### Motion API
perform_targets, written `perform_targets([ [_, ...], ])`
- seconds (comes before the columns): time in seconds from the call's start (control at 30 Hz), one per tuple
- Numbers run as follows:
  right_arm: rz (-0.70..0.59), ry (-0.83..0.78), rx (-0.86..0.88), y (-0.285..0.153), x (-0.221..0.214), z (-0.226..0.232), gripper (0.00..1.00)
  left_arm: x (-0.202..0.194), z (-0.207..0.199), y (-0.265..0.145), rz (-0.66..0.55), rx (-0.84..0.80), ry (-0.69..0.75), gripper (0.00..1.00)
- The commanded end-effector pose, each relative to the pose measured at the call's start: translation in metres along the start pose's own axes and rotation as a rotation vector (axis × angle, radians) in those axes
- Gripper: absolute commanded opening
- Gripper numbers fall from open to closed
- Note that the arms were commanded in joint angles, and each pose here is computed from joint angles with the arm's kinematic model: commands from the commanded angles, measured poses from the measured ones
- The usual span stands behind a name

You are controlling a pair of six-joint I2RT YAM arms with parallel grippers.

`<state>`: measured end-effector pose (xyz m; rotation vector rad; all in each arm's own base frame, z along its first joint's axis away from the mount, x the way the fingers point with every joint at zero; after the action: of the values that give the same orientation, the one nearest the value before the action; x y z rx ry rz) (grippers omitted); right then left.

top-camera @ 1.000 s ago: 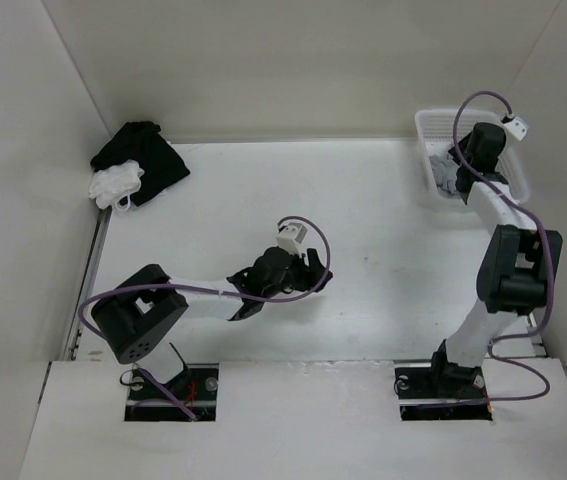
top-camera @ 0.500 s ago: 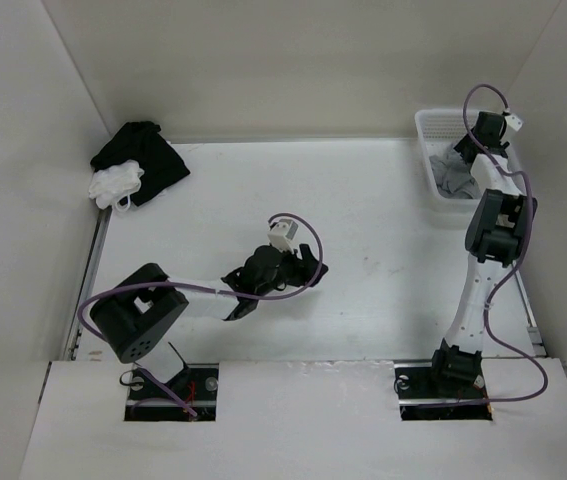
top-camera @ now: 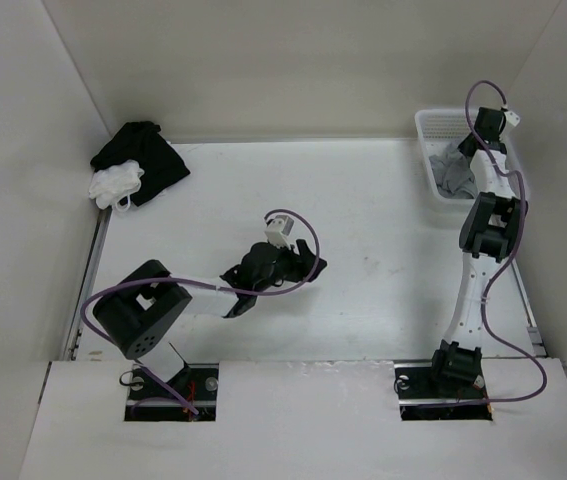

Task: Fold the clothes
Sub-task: Grab the tank top from the pile

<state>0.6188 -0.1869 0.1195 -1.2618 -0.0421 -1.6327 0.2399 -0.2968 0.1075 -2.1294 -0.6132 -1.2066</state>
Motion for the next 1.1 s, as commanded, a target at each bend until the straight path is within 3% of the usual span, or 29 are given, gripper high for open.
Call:
perform_targets([
  [0.0,-0.014,0.012,0.025,-0.008,0.017,0.004,0.0,0.009,-0.002,-0.001,-0.049,-0.029,-0.01,0.6],
  [0.17,-0.109,0.052,0.101,-0.04,0.042,0.018,0.0,0.009,-0.002,-0.001,-0.05,-0.03,-0.01,0.6],
  [0.23,-0.215,0.103,0.233,-0.084,0.078,0.038,0.0,0.01,-0.003,-0.001,-0.056,-0.032,-0.01,0.6],
  [0.4,-0.332,0.173,0.397,-0.181,0.129,0.07,0.0,0.013,-0.008,-0.003,-0.067,-0.049,-0.012,0.6],
  [0.5,-0.414,0.242,0.602,-0.285,0.152,0.094,0.0,0.019,-0.01,-0.007,-0.089,-0.056,-0.012,0.59],
  [0.57,-0.429,0.267,0.68,-0.324,0.157,0.102,0.0,0.022,-0.009,-0.009,-0.101,-0.055,-0.012,0.59],
  [0.8,-0.471,0.274,1.237,-0.591,0.166,0.129,0.0,0.063,0.008,-0.039,-0.225,0.038,-0.06,0.59],
  [0.97,-0.411,0.245,1.52,-0.701,0.157,0.124,0.0,0.094,0.033,-0.072,-0.326,0.152,-0.099,0.59],
  [1.07,-0.309,0.208,1.589,-0.715,0.127,0.126,0.0,0.103,0.045,-0.088,-0.352,0.203,-0.122,0.6],
])
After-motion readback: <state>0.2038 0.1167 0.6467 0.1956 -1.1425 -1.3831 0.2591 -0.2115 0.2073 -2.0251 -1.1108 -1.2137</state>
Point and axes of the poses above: each gripper's point midway between its finger pads, its own y axis out along the fingers, its own z axis along the line the jaws close on, x = y × z, the point moved 5 cm from there along -y, back along the fingers, and after that the axes turned 15 degrees about y, right-handed, at the moved point
